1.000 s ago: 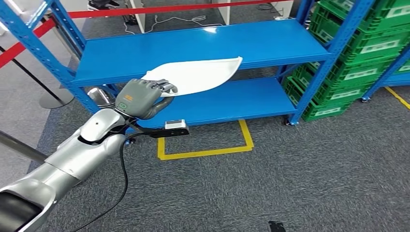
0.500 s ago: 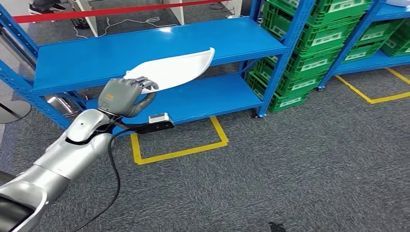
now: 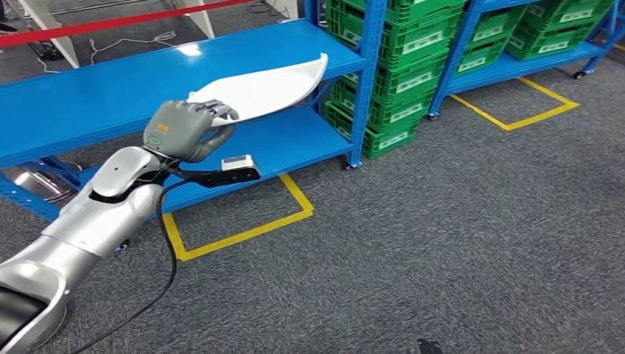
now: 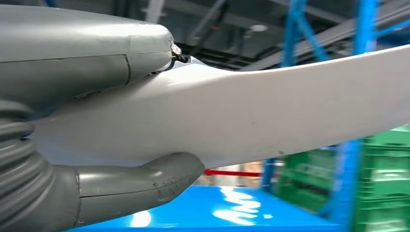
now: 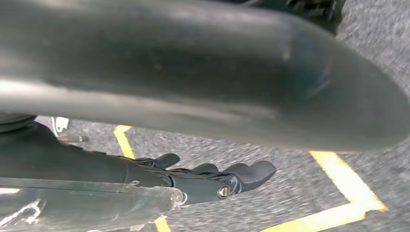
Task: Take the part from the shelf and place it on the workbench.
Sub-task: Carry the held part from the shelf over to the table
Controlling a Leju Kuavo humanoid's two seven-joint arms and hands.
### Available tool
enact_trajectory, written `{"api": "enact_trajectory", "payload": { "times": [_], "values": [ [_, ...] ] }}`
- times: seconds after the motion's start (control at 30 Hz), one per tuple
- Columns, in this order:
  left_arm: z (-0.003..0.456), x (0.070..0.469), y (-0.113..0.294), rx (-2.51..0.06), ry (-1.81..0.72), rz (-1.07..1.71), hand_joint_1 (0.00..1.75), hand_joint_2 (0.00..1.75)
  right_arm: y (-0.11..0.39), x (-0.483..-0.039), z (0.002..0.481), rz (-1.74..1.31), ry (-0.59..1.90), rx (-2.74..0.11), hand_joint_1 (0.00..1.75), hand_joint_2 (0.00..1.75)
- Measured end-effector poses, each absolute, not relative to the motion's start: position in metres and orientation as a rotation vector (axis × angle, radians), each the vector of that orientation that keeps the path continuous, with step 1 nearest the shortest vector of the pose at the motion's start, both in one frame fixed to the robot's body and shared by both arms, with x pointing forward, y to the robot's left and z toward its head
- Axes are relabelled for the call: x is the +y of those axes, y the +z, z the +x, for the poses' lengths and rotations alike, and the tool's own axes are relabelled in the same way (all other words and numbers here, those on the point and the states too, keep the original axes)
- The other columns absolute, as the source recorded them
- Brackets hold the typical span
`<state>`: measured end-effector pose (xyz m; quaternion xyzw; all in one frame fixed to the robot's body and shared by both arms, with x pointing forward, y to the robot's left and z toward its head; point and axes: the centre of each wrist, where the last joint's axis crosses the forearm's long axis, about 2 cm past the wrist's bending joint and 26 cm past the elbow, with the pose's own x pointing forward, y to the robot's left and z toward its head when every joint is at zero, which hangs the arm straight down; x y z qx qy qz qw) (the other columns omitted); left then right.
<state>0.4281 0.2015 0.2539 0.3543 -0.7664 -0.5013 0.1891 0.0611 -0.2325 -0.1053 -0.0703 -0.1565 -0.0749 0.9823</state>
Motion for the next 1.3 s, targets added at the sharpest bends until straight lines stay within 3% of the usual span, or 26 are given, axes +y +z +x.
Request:
{"api": "enact_trajectory", "payload": {
  "times": [0.4,1.3],
  "values": [
    [0.449,0.188,0.296,-2.177,-1.448,1.074,1.75,1.75,-0.105,-0.24,0.07,-0.164,-0.173,-0.364,0.0,0.0],
    [0.453,0.19,0.288,-2.106,-1.484,1.061,1.75,1.75,-0.106,-0.249,0.064,-0.219,-0.164,-0.352,0.0,0.0]
  ]
}}
